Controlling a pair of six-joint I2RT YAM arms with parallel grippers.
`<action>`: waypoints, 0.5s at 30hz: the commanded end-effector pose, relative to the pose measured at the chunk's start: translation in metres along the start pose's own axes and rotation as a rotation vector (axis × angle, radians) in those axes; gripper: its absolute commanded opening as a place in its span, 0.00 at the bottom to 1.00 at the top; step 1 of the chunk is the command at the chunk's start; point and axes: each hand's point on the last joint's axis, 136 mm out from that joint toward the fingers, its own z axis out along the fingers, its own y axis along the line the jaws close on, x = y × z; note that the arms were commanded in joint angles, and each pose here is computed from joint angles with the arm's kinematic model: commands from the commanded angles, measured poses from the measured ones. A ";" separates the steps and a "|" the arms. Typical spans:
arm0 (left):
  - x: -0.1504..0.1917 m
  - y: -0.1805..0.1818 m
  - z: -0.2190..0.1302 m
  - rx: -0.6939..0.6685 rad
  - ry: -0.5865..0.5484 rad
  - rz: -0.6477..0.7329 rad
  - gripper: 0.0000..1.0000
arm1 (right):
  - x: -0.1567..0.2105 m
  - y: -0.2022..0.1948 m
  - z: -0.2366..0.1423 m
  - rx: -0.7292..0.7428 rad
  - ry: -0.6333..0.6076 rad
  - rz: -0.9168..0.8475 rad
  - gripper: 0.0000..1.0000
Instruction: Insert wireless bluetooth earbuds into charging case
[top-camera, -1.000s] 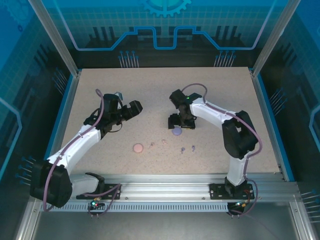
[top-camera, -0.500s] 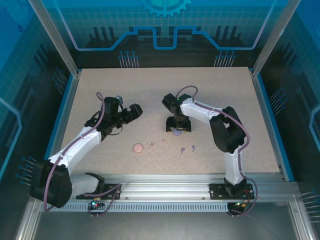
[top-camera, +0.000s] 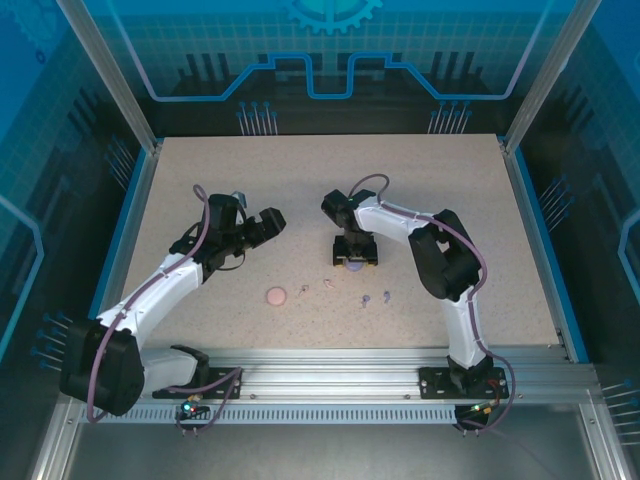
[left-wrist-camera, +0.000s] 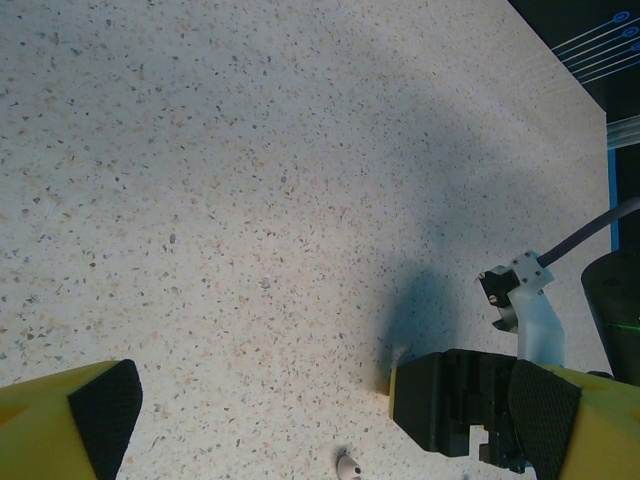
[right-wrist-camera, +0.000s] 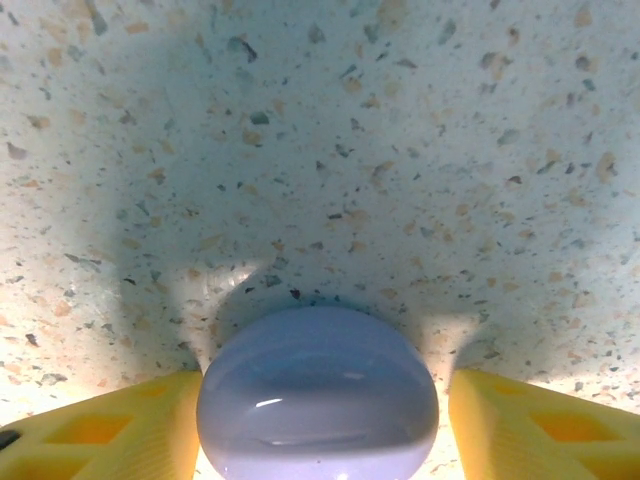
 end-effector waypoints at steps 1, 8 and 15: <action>0.004 -0.007 0.000 0.031 0.013 0.015 0.99 | 0.000 0.000 0.006 0.034 0.006 -0.010 0.64; 0.005 -0.007 -0.001 0.032 0.018 0.014 0.99 | 0.003 -0.003 0.010 0.035 0.012 -0.008 0.58; 0.006 -0.011 -0.001 0.055 0.031 0.022 0.99 | 0.006 -0.003 0.012 0.025 0.012 -0.003 0.51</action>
